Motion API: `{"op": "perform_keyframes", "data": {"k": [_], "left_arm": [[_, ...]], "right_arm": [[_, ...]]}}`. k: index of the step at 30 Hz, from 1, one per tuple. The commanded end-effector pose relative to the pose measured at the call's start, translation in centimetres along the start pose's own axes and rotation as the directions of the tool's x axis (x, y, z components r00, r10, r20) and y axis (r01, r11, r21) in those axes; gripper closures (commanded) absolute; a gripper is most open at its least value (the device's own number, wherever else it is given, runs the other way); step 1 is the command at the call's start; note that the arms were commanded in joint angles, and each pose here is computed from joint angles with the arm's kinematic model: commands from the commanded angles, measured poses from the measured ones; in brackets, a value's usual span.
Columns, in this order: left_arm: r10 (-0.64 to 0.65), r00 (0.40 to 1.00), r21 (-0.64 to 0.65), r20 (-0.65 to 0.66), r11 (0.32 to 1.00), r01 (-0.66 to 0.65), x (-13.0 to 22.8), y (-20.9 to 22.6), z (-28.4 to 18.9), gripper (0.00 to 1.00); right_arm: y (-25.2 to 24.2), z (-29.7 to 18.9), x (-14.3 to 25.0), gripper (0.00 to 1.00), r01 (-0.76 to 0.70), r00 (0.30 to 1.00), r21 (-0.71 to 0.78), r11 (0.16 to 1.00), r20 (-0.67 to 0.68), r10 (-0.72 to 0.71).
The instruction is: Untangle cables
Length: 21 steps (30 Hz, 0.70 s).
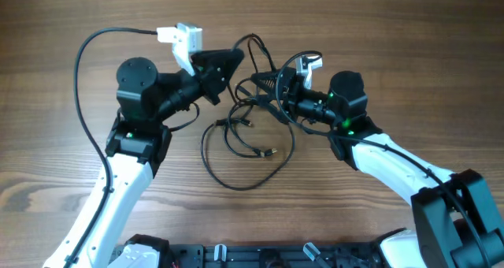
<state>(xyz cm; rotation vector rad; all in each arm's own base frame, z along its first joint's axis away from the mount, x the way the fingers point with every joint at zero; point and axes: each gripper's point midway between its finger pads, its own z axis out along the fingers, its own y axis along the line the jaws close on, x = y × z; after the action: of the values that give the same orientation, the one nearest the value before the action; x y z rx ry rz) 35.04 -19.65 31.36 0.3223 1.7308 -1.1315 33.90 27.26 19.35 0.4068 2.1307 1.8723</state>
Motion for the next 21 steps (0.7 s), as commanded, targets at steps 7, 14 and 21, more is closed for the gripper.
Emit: {"op": "perform_keyframes", "data": {"k": [7, 14, 21], "left_arm": [[0.075, 0.997, 0.123, 0.000, 0.990, -0.074, 0.5, -4.5, 1.4, 0.96], [0.080, 0.996, 0.198, -0.044, 0.978, -0.070, 2.4, -7.4, 2.4, 0.96], [0.089, 0.993, 0.263, -0.080, 0.962, -0.065, 4.0, -10.0, 3.0, 0.96]], "right_arm": [[-5.0, -0.8, -4.2, 0.07, -0.146, 0.952, 0.185, 0.972, 0.293, 0.087], [-6.3, -1.7, -5.6, 0.31, -0.177, 0.918, 0.226, 0.958, 0.390, 0.078], [-6.7, -2.2, -6.6, 0.36, -0.186, 0.891, 0.240, 0.953, 0.450, 0.060]]}}
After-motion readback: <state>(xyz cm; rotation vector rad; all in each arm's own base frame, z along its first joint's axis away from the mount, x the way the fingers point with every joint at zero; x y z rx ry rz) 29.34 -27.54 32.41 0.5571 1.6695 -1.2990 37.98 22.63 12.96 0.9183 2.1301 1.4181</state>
